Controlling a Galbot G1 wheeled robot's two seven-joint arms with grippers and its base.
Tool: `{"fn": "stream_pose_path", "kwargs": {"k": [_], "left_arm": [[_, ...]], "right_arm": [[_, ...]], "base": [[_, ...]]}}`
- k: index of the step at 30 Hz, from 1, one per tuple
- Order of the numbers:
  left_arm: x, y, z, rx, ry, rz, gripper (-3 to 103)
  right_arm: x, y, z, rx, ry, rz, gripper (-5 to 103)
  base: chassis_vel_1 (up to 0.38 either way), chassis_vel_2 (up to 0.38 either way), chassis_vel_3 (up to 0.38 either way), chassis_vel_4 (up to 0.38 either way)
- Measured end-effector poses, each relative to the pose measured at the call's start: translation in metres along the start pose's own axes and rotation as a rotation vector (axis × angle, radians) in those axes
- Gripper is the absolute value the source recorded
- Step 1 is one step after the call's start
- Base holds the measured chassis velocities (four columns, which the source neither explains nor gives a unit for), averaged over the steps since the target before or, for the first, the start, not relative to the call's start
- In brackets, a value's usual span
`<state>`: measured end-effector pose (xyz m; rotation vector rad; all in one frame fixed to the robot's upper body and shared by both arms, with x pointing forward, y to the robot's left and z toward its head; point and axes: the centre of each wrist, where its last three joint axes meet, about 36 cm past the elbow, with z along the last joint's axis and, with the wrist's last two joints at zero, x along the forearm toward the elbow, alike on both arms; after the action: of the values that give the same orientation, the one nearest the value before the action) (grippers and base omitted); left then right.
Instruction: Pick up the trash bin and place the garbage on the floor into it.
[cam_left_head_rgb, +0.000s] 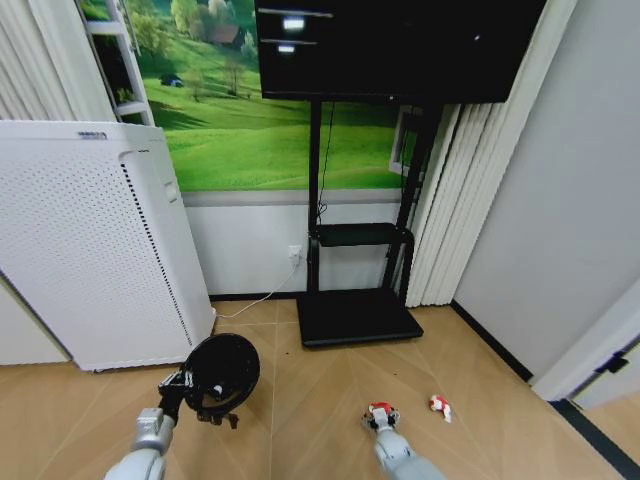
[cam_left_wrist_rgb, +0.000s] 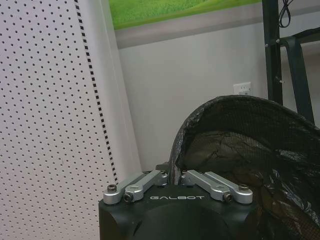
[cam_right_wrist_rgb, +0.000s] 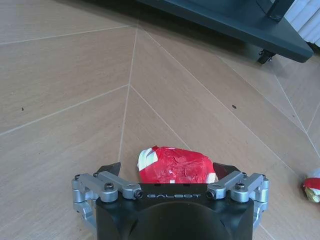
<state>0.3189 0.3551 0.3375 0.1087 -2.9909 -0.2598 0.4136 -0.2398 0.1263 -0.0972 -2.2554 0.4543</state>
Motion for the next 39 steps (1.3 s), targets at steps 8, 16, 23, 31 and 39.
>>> {"fn": "stream_pose_path", "kwargs": {"k": [8,16,23,31,39], "left_arm": [[0.002,0.004,0.004,-0.006,0.001,-0.008,4],[0.002,0.004,0.006,-0.004,0.002,-0.009,4],[0.001,0.005,0.008,-0.004,0.005,-0.01,4],[0.0,0.003,0.01,-0.001,0.006,-0.009,4],[-0.004,-0.003,0.008,0.003,-0.003,0.006,4]], "right_arm": [[-0.006,-0.005,0.003,0.042,0.006,0.005,89],[-0.008,-0.007,0.005,0.052,0.013,0.007,57],[-0.008,-0.005,0.006,0.051,0.006,0.008,30],[0.001,-0.006,0.0,0.034,-0.026,-0.001,22],[0.027,-0.035,-0.019,-0.049,-0.052,0.009,22]], "base": [[0.0,0.0,0.0,0.0],[0.0,0.0,0.0,0.0],[0.0,0.0,0.0,0.0],[0.0,0.0,0.0,0.0],[0.0,0.0,0.0,0.0]]}}
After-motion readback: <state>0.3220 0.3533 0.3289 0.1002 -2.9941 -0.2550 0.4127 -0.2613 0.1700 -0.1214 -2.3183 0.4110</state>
